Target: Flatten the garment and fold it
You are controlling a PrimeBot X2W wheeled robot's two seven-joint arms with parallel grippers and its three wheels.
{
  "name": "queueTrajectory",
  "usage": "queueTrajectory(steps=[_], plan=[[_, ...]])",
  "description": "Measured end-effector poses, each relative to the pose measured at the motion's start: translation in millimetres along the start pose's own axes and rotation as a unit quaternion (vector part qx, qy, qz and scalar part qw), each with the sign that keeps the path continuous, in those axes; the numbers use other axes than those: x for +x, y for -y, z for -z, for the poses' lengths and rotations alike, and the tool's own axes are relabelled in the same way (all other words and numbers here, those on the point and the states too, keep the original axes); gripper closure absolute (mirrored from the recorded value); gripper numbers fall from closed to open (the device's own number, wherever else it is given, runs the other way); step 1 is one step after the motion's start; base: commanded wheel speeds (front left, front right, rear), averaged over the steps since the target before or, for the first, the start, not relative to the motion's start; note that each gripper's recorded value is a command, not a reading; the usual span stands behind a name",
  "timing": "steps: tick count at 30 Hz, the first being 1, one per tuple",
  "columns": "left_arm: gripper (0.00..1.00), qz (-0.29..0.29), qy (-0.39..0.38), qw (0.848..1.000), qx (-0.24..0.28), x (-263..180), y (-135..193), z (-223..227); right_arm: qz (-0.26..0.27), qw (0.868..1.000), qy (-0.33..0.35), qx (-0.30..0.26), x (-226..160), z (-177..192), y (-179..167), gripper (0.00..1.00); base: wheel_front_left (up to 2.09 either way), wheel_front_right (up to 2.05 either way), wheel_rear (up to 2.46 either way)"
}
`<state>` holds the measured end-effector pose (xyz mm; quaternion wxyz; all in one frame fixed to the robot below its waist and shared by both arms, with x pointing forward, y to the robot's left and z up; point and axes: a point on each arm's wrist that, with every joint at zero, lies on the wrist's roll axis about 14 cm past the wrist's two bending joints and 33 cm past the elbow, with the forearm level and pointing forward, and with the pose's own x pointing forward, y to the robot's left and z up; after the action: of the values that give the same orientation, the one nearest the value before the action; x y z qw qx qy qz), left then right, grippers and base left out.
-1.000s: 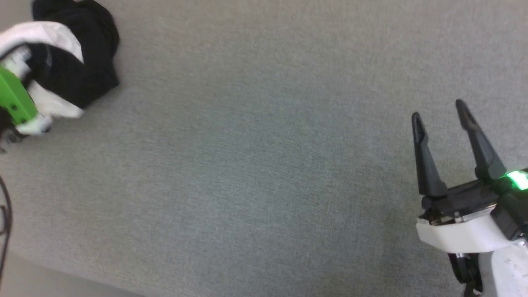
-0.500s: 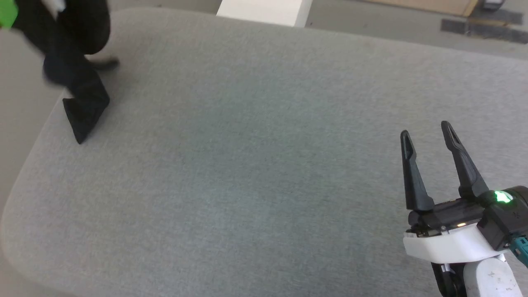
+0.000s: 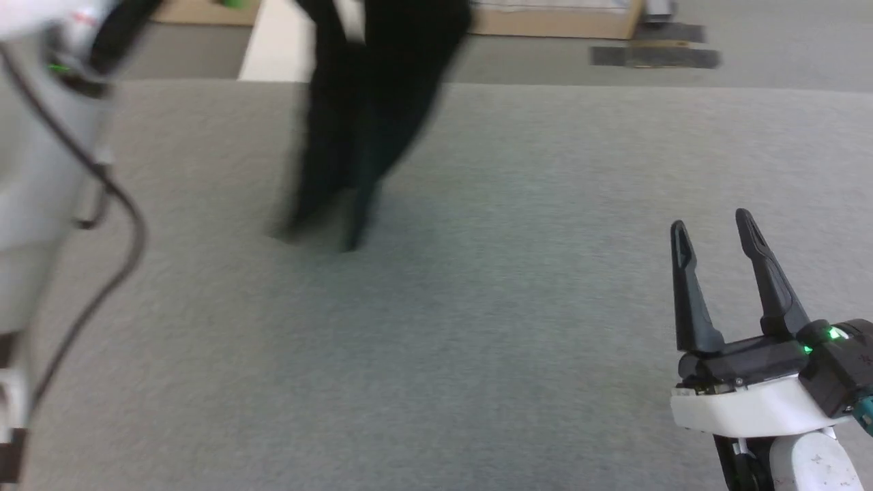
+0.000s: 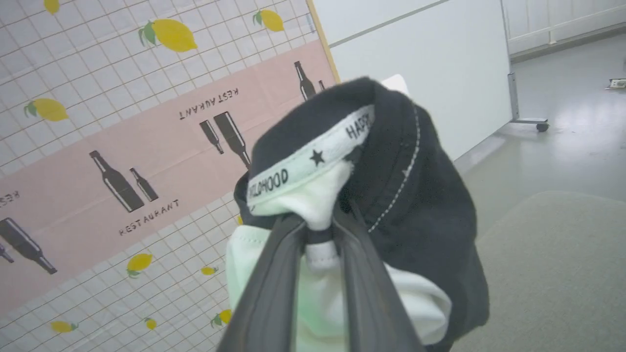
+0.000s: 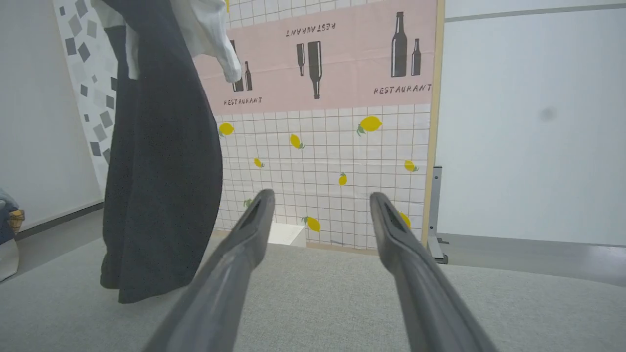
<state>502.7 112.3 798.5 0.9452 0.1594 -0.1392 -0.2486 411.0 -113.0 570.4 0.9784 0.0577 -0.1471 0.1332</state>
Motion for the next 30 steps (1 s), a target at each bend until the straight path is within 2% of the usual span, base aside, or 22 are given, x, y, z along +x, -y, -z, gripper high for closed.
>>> queueTrajectory(steps=[5,7,11,14,18,23,25,28,29,30], plan=[[1.0,0.096,0.021,0.995,-0.019,29.6,77.2,2.8,0.044,0.999,0.007,-0.017,-16.7,-13.1,27.8,0.0,0.0,0.0,0.0],[1.0,0.132,0.011,0.99,-0.039,34.4,108.5,20.4,0.06,0.998,0.009,-0.025,-23.0,-17.3,37.8,0.0,0.0,0.0,0.0],[1.0,0.198,-0.058,0.975,-0.084,27.8,175.0,88.9,0.087,0.995,0.01,-0.039,-34.1,-23.5,54.8,0.0,0.0,0.0,0.0],[1.0,0.242,-0.139,0.954,-0.114,5.1,222.6,150.8,0.1,0.994,0.008,-0.044,-38.8,-24.5,62.8,0.0,0.0,0.0,0.0],[1.0,0.296,-0.249,0.913,-0.127,-46.2,274.6,224.9,0.101,0.994,0.001,-0.043,-38.3,-19.4,63.8,0.0,0.0,0.0,0.0],[1.0,0.347,-0.347,0.859,-0.148,-117.0,321.4,275.7,0.091,0.995,-0.003,-0.038,-34.1,-14.3,57.7,0.0,0.0,0.0,0.0],[1.0,0.353,-0.366,0.848,-0.151,-132.3,329.1,284.0,0.088,0.995,-0.003,-0.038,-33.0,-13.7,55.8,0.0,0.0,0.0,0.0],[1.0,0.352,-0.364,0.848,-0.157,-135.9,332.3,282.3,0.084,0.996,-0.001,-0.038,-32.1,-15.4,53.6,0.0,0.0,0.0,0.0],[0.69,0.349,-0.357,0.852,-0.16,-135.3,332.0,280.1,0.082,0.996,0.001,-0.038,-31.8,-16.6,52.2,0.0,0.0,0.0,0.0],[0.0,0.346,-0.346,0.857,-0.161,-134.5,331.5,277.5,0.081,0.996,0.003,-0.038,-31.8,-18.1,50.9,0.0,0.0,0.0,0.0]])
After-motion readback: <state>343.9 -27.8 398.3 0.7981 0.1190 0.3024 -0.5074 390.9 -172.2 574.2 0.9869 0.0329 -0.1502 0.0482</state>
